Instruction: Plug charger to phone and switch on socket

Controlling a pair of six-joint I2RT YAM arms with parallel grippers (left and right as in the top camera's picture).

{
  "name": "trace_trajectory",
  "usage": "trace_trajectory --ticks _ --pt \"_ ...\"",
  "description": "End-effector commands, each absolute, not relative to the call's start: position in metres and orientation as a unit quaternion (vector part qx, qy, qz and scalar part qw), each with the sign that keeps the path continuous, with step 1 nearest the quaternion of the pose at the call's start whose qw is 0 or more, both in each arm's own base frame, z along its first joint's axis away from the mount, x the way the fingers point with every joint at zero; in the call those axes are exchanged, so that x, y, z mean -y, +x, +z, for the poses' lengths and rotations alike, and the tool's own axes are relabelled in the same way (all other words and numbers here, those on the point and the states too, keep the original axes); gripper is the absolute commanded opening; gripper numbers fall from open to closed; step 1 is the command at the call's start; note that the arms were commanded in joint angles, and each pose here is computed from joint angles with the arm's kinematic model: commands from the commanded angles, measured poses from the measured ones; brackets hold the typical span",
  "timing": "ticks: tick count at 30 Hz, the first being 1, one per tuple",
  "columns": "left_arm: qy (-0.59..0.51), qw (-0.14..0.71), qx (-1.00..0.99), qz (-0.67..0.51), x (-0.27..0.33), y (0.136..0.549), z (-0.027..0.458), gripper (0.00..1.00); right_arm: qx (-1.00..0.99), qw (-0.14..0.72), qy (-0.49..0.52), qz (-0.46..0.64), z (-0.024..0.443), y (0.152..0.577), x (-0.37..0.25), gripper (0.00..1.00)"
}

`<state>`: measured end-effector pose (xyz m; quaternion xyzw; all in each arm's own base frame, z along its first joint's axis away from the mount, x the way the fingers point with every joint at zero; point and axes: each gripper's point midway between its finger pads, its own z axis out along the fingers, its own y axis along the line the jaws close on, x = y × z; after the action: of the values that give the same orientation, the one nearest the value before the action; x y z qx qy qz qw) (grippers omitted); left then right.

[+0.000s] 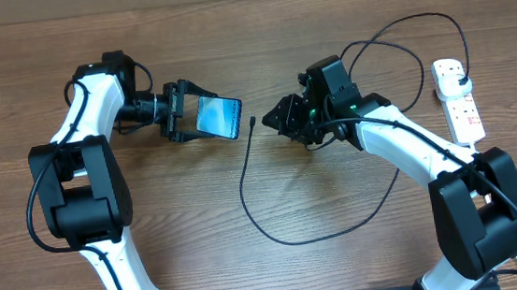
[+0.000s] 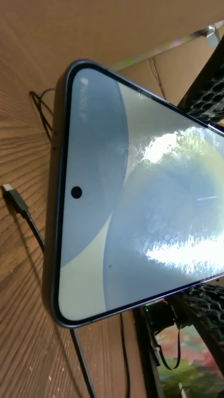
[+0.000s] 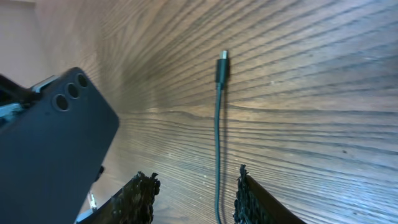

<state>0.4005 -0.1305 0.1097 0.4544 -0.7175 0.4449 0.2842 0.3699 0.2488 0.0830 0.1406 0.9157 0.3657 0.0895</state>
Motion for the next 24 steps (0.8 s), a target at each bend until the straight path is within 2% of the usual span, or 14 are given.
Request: trace_trajectory --ticks 1,14,17,24 --pt "0.437 0.290 0.708 0.473 0.138 0.405 0.123 0.40 -0.917 0.102 0.149 0.355 0.086 0.378 -0.245 0.45" --pt "0.435 0.288 0.710 0.474 0.138 0.405 0.123 0.41 -0.920 0.092 0.176 0.339 0.079 0.385 -0.202 0.45" --pt "0.435 0.288 0.710 0.473 0.138 0.405 0.123 0.41 -0.920 0.092 0.177 0.338 0.080 0.386 -0.195 0.42" --pt "0.447 0.277 0.734 0.429 0.136 0.401 0.107 0.41 -0.914 0.138 0.116 0.363 0.117 0.384 -0.209 0.42"
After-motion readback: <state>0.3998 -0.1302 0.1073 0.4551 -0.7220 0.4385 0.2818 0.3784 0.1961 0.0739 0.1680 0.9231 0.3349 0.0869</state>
